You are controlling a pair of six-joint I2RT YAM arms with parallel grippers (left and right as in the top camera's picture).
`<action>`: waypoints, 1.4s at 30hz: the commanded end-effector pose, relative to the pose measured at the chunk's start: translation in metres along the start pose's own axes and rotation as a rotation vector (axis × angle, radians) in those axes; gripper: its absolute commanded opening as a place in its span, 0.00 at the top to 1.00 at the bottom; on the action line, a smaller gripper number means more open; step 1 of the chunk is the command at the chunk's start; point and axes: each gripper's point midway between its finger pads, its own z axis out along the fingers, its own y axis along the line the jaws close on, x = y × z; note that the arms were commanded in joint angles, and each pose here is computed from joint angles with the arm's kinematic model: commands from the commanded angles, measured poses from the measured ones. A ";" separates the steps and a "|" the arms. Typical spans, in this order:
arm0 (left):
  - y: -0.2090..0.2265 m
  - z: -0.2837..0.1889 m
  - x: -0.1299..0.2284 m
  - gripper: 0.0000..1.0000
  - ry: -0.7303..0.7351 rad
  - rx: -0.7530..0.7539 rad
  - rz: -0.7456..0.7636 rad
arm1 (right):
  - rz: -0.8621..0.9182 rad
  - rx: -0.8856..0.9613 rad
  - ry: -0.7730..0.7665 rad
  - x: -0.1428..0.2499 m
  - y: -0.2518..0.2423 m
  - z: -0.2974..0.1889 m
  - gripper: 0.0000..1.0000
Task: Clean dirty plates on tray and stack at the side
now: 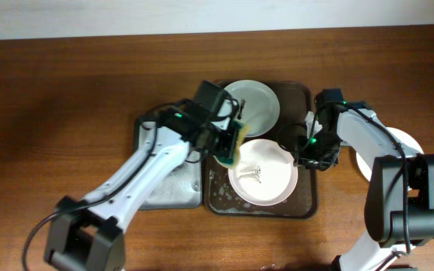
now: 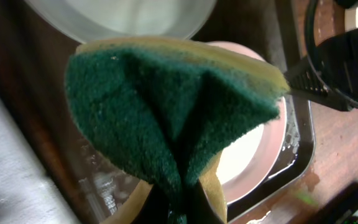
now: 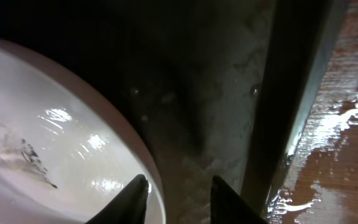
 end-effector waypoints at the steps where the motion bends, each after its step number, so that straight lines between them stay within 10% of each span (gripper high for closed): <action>1: -0.017 0.040 0.012 1.00 0.078 0.026 -0.041 | -0.018 -0.065 0.009 0.007 0.009 0.019 0.72; 3: -0.031 0.056 0.015 1.00 0.101 0.092 -0.030 | 0.005 -0.072 -0.006 0.009 0.008 0.033 0.96; 11: -0.084 0.140 0.045 1.00 0.227 0.253 -0.157 | 0.044 -0.052 -0.016 0.009 0.005 0.030 0.96; 18: 0.094 0.136 0.064 1.00 0.193 -0.583 -0.185 | 0.048 -0.049 0.002 0.013 0.004 0.030 0.96; 24: 0.125 0.082 0.025 1.00 0.091 -0.934 0.015 | 0.038 0.012 0.025 0.021 -0.007 0.030 0.96; 33: 0.036 -0.001 -0.018 1.00 0.174 -0.487 -0.075 | -0.026 0.071 -0.302 0.023 0.002 -0.077 0.96; 38: 0.117 -0.044 0.005 1.00 0.273 -0.531 -0.208 | -0.169 0.300 -0.486 0.027 0.013 -0.115 0.96; 42: 0.151 -0.008 0.057 1.00 0.337 -0.194 -0.282 | -0.303 0.561 -0.637 0.033 0.044 -0.146 0.96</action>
